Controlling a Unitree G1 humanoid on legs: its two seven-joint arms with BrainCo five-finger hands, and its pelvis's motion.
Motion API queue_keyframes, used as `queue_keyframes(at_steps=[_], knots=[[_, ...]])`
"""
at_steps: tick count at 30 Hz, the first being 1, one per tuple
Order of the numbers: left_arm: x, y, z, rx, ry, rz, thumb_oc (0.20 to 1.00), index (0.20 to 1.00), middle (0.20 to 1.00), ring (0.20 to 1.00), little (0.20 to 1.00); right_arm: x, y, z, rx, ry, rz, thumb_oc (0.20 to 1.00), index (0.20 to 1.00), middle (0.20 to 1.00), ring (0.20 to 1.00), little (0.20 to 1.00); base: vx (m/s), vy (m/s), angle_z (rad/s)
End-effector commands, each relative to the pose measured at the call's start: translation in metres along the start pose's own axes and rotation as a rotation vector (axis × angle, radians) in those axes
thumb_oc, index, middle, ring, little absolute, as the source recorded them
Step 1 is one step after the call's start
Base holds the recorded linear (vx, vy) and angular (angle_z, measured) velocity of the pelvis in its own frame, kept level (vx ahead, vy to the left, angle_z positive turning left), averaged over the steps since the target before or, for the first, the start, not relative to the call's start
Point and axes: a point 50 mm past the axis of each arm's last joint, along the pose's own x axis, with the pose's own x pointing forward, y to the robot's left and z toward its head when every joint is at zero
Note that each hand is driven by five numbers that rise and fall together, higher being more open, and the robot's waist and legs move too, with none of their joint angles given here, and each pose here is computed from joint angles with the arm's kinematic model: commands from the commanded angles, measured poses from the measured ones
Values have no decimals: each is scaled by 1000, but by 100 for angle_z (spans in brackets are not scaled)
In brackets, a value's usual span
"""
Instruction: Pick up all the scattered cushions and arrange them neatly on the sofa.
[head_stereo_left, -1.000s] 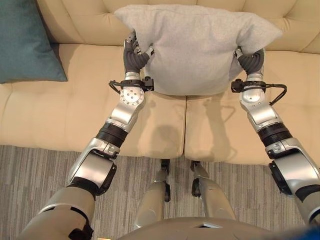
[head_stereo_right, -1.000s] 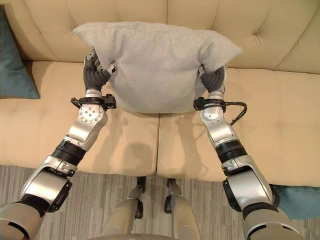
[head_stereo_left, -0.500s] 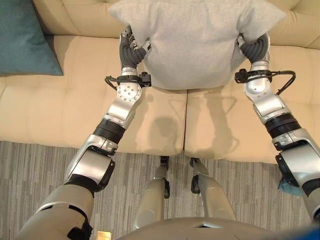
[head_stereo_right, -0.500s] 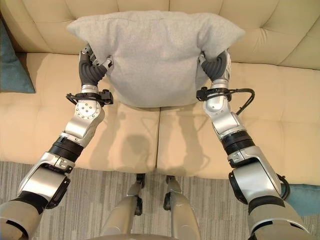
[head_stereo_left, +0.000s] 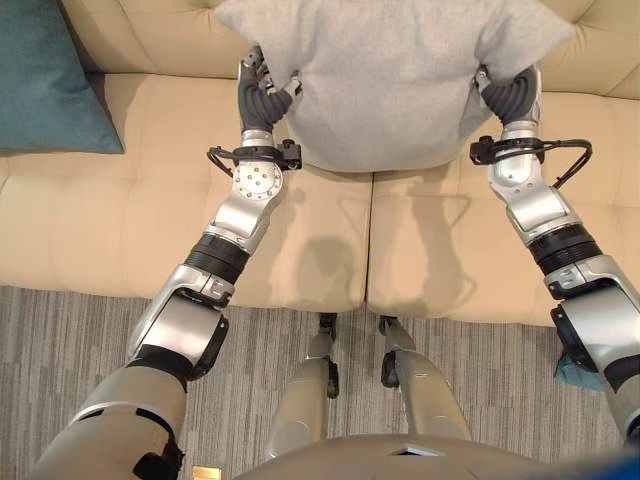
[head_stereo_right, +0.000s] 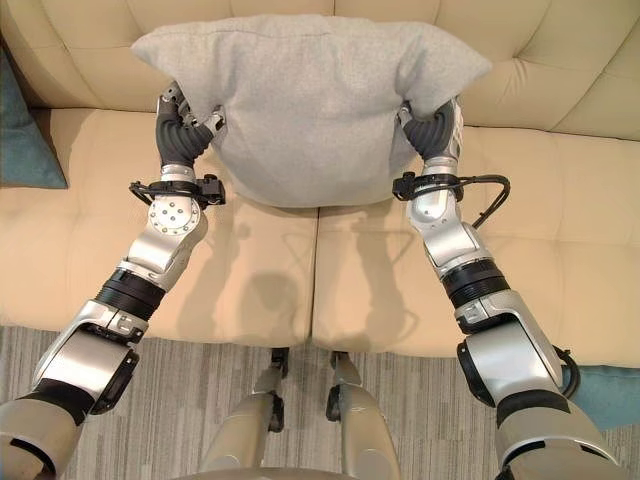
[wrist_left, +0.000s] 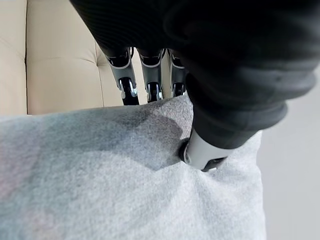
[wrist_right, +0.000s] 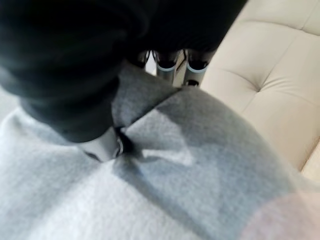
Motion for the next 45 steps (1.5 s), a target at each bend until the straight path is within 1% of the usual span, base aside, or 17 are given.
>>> queue_keyframes(at_steps=[1,8,9,10,11,15,23,28,31,32,33,34,36,38,39,40,45], knots=[[26,-9,51,74,-242,-61,200,200,200,200,200,21,0,46,17,-183,-18,200,200,200,200,200,0,0,0],[30,-3,42,97,-192,-33,200,200,200,200,200,29,-8,41,-62,-168,-24,200,200,200,200,200,1,-10,1],[30,-1,38,116,-179,-32,868,868,868,868,868,30,-9,37,-104,-153,-17,200,200,200,200,200,0,0,0],[31,2,34,130,-158,-21,1000,1000,1000,1000,1000,32,-12,34,-126,-138,-18,536,536,536,536,536,0,0,0],[32,4,33,133,-151,-13,1000,1000,1000,1000,1000,34,-14,33,-136,-132,-22,1000,1000,1000,1000,1000,0,0,0],[41,29,26,150,-95,72,1000,1000,1000,1000,1000,44,-35,21,-191,-62,-69,1000,1000,1000,1000,1000,0,0,0],[38,112,15,276,-13,268,1000,1000,1000,1000,1000,34,-100,-34,-177,167,-266,1000,1000,1000,1000,1000,4,2,0],[22,118,10,276,-37,247,1000,1000,1000,1000,1000,16,-115,-52,-160,193,-294,1000,1000,1000,1000,1000,17,2,-4],[-24,114,-19,209,3,186,1000,1000,1000,1000,1000,-28,-115,-80,-175,212,-231,1000,1000,1000,1000,1000,98,-10,-4],[-104,115,-61,69,180,173,1000,1000,1000,1000,1000,-101,-109,-110,-182,290,-130,1000,1000,1000,1000,1000,192,-18,-4],[-144,124,-81,71,309,178,1000,1000,1000,1000,1000,-135,-107,-124,-215,354,-62,1000,1000,1000,1000,1000,159,-13,0],[-144,124,-81,71,311,178,1000,1000,1000,1000,1000,-136,-108,-124,-216,355,-61,1000,1000,1000,1000,1000,43,1,13],[-208,134,-118,162,583,115,1000,1000,1000,1000,1000,-192,-96,-154,-280,527,107,1000,1000,1000,1000,1000,-19,12,19],[-234,139,-131,240,703,54,1000,1000,1000,1000,1000,-210,-92,-164,-330,579,195,1000,1000,1000,1000,1000,-37,12,14],[-234,139,-132,240,704,54,1000,1000,1000,1000,1000,-211,-91,-164,-330,580,197,1000,1000,1000,1000,1000,-47,18,-6],[-260,141,-147,293,833,12,1000,1000,1000,1000,1000,-229,-84,-174,-342,649,264,1000,1000,1000,1000,1000,-56,19,-17],[-312,139,-170,349,1065,-57,1000,1000,1000,1000,1000,-277,-65,-194,-362,814,439,1000,1000,1000,1000,1000,-65,22,-16]])
